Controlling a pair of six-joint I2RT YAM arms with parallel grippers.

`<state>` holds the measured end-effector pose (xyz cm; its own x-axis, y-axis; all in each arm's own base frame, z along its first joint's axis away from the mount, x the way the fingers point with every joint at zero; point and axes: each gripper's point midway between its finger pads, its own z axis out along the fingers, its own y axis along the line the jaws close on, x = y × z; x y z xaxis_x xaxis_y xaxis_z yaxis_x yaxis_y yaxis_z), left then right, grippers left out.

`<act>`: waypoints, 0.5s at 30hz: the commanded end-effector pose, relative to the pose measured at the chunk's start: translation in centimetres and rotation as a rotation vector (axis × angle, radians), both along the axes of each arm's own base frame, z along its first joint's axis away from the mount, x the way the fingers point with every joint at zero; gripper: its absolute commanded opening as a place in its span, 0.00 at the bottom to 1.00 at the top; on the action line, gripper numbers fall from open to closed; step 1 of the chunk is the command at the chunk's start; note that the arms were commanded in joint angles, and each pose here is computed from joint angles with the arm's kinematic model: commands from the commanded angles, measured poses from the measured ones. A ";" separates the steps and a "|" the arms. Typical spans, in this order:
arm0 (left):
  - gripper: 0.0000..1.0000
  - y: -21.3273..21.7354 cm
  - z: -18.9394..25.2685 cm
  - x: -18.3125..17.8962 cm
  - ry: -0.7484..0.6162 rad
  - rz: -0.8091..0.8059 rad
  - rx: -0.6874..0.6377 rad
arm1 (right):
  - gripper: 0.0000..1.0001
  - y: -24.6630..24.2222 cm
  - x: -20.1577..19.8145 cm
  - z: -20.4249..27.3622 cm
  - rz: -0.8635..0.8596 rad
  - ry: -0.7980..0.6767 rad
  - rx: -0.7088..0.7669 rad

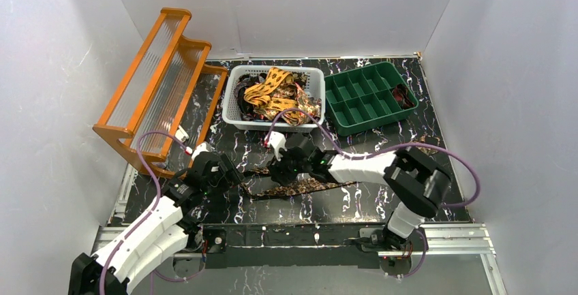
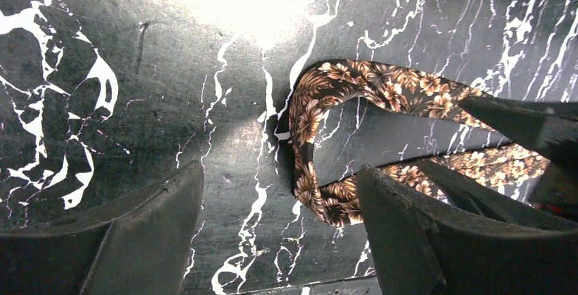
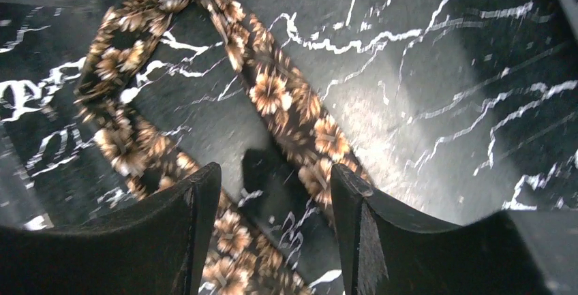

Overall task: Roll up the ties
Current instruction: Flatten out the tie in the bin.

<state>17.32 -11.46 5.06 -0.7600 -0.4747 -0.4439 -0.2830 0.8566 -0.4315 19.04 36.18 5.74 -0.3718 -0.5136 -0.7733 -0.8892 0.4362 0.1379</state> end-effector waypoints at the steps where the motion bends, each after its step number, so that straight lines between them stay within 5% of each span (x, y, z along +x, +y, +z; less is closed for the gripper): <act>1: 0.80 0.7 1.5 0.0 -0.024 0.070 -0.017 | 0.69 4.4 3.0 2.8 0.087 -0.241 0.071; 10: 0.79 0.8 1.7 -0.1 -0.023 0.091 -0.029 | 0.65 6.5 2.5 -1.7 0.195 -0.253 -0.002; 15: 0.79 1.0 2.0 0.0 -0.034 0.092 -0.016 | 0.45 5.7 3.9 -2.7 0.147 -0.339 -0.088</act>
